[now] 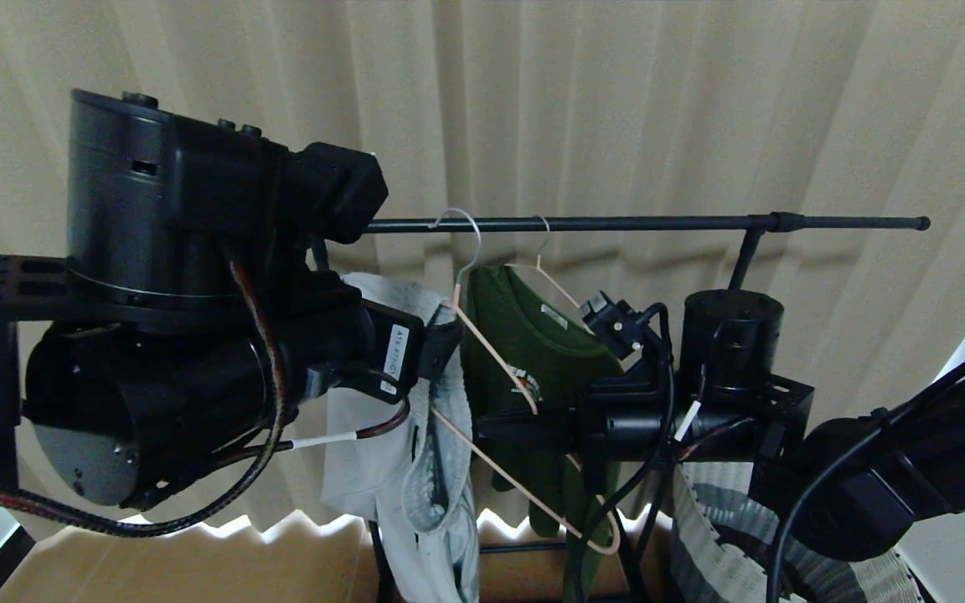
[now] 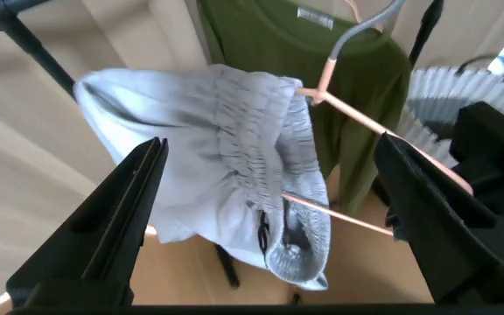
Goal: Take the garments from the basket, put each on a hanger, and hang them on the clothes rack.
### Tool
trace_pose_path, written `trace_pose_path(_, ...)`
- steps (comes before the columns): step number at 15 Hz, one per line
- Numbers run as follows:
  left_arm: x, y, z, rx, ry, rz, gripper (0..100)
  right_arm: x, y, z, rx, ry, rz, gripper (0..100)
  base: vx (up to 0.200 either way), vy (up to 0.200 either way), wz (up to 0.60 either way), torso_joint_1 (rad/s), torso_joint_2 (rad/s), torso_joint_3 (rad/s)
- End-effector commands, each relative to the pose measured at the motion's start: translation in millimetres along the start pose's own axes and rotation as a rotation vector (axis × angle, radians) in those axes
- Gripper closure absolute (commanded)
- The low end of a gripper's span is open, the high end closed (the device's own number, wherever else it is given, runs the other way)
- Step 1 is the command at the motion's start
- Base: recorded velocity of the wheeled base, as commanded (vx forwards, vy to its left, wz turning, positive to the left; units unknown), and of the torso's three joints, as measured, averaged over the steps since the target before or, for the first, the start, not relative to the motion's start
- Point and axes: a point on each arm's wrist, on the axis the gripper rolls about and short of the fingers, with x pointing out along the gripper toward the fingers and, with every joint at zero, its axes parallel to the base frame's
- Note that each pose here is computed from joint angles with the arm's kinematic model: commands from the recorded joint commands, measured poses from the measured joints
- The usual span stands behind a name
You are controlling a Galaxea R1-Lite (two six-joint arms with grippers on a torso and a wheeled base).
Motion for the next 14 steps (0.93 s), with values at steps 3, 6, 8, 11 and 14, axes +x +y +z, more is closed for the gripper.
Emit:
trace_pose_path(3,-22,21.7,-3,-0.049,-0.100,-0.057,0,-24,22.0,-1.5,0.003,-0.001,-0.008,100,0.000,0.000,0.00,0.000,0.00,0.000)
trace_pose_path(6,-39,36.4,-12,0.001,-0.209,-0.159,0,-41,37.0,-5.9,0.009,0.000,-0.018,100,0.000,0.000,0.00,0.000,0.00,0.000)
trace_pose_path(8,-45,50.5,-21,0.109,-0.235,-0.206,0,-46,42.4,-7.7,0.010,0.001,-0.018,100,0.000,0.000,0.00,0.000,0.00,0.000)
trace_pose_path(11,-43,95.2,-37,0.391,-0.285,-0.296,0,-50,48.5,-8.3,0.006,0.000,-0.013,100,0.000,0.000,0.00,0.000,0.00,0.000)
trace_pose_path(14,-19,106.7,-45,0.539,-0.266,-0.330,0,-39,55.9,-7.4,-0.007,0.010,0.031,100,0.000,0.000,0.00,0.000,0.00,0.000)
